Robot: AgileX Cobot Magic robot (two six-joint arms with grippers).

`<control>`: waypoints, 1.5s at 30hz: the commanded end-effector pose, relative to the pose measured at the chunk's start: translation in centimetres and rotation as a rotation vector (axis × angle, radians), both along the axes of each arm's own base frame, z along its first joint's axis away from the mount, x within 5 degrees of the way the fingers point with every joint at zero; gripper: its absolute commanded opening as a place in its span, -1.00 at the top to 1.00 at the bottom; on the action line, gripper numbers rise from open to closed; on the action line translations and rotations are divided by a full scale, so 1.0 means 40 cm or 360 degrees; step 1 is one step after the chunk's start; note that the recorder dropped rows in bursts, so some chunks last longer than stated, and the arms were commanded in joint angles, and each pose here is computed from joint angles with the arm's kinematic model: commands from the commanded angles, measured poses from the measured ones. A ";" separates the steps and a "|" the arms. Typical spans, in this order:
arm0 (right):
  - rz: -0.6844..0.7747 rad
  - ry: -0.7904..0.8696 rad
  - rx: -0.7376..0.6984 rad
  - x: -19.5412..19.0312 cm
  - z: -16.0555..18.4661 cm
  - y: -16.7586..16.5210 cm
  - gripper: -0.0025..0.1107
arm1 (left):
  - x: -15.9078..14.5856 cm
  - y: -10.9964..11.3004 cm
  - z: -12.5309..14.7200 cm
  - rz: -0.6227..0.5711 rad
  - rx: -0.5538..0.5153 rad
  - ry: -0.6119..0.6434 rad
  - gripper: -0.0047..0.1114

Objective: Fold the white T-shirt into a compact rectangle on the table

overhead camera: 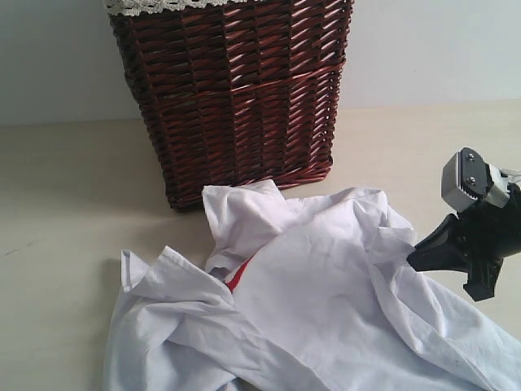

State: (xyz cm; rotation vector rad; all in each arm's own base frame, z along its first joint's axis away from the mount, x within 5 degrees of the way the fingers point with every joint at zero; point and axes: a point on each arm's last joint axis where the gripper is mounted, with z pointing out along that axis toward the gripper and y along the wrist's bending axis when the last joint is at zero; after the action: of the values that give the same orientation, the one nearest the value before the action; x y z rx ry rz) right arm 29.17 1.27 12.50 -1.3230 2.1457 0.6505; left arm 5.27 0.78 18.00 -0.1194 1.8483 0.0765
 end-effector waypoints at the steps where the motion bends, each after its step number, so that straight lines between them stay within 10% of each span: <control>1: -0.0030 -0.0021 0.0043 0.006 0.006 0.002 0.96 | 0.000 0.000 0.003 0.0004 0.0006 -0.0019 0.92; 23: -0.1107 -0.0735 -0.0863 0.180 0.178 -0.356 0.95 | 0.000 0.000 0.003 0.0004 0.0006 -0.0019 0.92; 32: -0.1175 -0.0734 -0.0943 0.278 0.106 -0.410 -0.06 | 0.000 0.000 0.003 0.0004 0.0006 -0.0019 0.92; 39: -0.1597 -0.0521 -0.0437 0.259 0.152 -0.361 -0.15 | 0.000 0.000 0.003 0.0004 0.0006 -0.0019 0.92; 43: -0.1305 -0.0249 -0.0052 0.206 0.210 -0.241 -0.02 | 0.000 0.000 0.003 0.0004 0.0006 -0.0019 0.92; 45: -0.0723 -0.0111 -0.0022 0.136 0.224 -0.113 0.22 | 0.000 0.000 0.003 0.0004 0.0006 -0.0019 0.92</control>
State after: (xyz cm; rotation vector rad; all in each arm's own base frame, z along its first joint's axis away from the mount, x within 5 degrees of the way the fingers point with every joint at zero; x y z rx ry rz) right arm 37.08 -7.45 20.99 -0.4860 2.2891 0.1740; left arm 5.27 0.78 18.00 -0.1194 1.8483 0.0765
